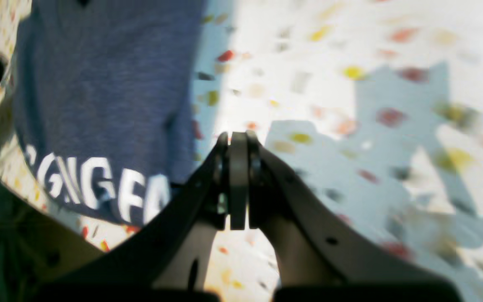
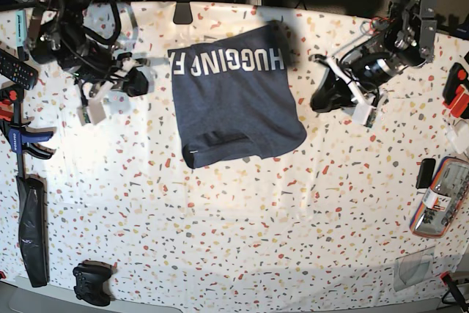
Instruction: Fold the T-shirt properly
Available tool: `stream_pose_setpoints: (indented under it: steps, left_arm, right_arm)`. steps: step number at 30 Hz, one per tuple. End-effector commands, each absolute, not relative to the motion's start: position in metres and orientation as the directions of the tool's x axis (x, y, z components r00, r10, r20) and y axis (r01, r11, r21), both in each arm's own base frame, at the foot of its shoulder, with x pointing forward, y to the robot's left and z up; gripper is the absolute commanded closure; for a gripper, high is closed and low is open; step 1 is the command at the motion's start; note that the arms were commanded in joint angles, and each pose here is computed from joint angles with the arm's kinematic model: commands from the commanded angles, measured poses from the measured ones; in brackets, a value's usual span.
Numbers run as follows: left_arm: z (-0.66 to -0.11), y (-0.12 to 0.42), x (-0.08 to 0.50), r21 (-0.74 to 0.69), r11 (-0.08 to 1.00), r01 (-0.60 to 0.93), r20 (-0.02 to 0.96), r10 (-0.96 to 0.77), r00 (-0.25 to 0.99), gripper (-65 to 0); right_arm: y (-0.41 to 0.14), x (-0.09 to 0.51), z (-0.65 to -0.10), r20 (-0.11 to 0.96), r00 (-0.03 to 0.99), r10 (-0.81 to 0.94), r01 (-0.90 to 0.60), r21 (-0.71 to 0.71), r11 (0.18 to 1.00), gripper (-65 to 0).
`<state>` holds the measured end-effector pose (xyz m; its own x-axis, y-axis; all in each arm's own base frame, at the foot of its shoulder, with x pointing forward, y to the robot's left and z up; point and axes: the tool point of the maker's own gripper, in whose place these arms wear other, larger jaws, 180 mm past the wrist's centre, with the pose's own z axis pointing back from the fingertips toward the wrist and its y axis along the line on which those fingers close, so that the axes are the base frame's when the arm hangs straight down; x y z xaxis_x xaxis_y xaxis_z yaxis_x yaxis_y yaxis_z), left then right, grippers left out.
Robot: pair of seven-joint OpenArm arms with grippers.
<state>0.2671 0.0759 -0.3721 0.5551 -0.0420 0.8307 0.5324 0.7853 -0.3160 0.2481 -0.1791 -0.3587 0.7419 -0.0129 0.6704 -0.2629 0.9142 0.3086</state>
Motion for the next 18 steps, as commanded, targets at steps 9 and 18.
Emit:
stream_pose_setpoints:
  steps: [9, 18]
  left_arm:
    - [-0.349, 0.146, 0.212, -0.330, 0.883, 0.332, 0.800, 0.075, 0.595, 0.0]
    - [-0.370, 0.190, 0.123, -0.300, 0.936, 0.184, 0.686, 0.078, 0.723, 0.0]
  right_arm:
    - [-0.228, 0.187, -0.338, 0.666, 0.738, -0.114, -0.126, 0.301, 0.945, 0.0]
    - [-0.242, 0.089, -0.358, 0.527, 0.784, -0.327, 0.150, 0.350, 0.925, 0.0]
